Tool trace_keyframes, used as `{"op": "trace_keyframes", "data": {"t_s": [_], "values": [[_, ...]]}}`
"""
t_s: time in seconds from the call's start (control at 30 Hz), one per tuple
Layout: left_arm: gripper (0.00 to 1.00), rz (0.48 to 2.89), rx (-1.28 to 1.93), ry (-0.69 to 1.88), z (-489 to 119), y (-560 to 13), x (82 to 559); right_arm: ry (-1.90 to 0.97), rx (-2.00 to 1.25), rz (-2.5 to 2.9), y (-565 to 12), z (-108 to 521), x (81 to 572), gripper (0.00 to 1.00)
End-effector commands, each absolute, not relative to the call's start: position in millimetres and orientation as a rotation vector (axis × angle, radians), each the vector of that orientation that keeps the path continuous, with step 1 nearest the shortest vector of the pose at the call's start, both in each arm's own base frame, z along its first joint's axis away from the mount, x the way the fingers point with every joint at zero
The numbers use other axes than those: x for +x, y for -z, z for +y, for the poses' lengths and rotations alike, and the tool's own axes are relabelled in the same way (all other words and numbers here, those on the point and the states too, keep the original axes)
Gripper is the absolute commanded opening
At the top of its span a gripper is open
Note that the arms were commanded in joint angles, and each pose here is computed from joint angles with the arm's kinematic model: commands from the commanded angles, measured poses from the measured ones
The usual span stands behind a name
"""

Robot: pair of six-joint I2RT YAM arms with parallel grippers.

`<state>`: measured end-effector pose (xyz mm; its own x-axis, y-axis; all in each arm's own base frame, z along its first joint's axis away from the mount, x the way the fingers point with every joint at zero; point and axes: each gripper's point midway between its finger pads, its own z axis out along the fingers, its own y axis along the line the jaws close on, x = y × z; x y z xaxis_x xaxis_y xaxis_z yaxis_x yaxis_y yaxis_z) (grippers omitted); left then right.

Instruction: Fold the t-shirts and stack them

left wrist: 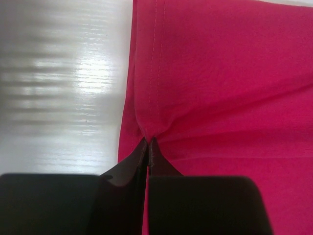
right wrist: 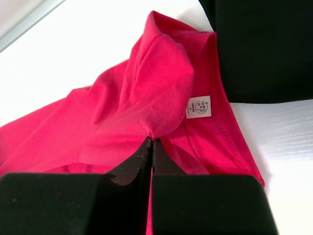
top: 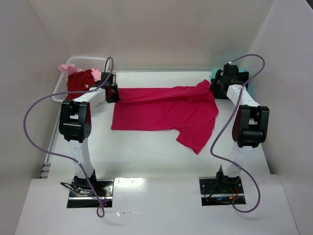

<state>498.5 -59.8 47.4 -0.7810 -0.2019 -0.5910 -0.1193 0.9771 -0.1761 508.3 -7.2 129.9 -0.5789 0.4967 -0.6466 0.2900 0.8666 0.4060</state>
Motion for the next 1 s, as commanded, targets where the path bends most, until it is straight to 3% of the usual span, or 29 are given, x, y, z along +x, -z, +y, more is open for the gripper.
{"op": "trace_keyframes", "data": {"t_s": [0.0,0.33,0.5,0.63,0.83,0.97], "values": [[0.00,2.393,-0.236,0.203,-63.5,-77.7,507.0,-0.308,0.563,2.217,-129.3,-13.4,514.1,0.00],[0.00,2.410,-0.249,0.204,-63.8,-68.8,506.3,-0.405,0.559,2.302,-109.7,3.5,495.6,0.00],[0.11,2.408,-0.266,0.198,-62.7,-71.0,507.3,-0.469,0.552,2.320,-113.6,13.2,487.8,0.00],[0.22,2.417,-0.267,0.196,-62.5,-69.7,505.3,-0.472,0.573,2.340,-104.0,14.7,475.9,0.00],[0.57,2.368,-0.255,0.199,-65.6,-99.1,505.3,-0.430,0.579,2.346,-93.0,9.3,475.3,0.00],[0.67,2.291,-0.213,0.267,-78.2,-143.2,506.1,-0.405,0.562,2.349,-88.3,5.8,479.7,0.00]]}}
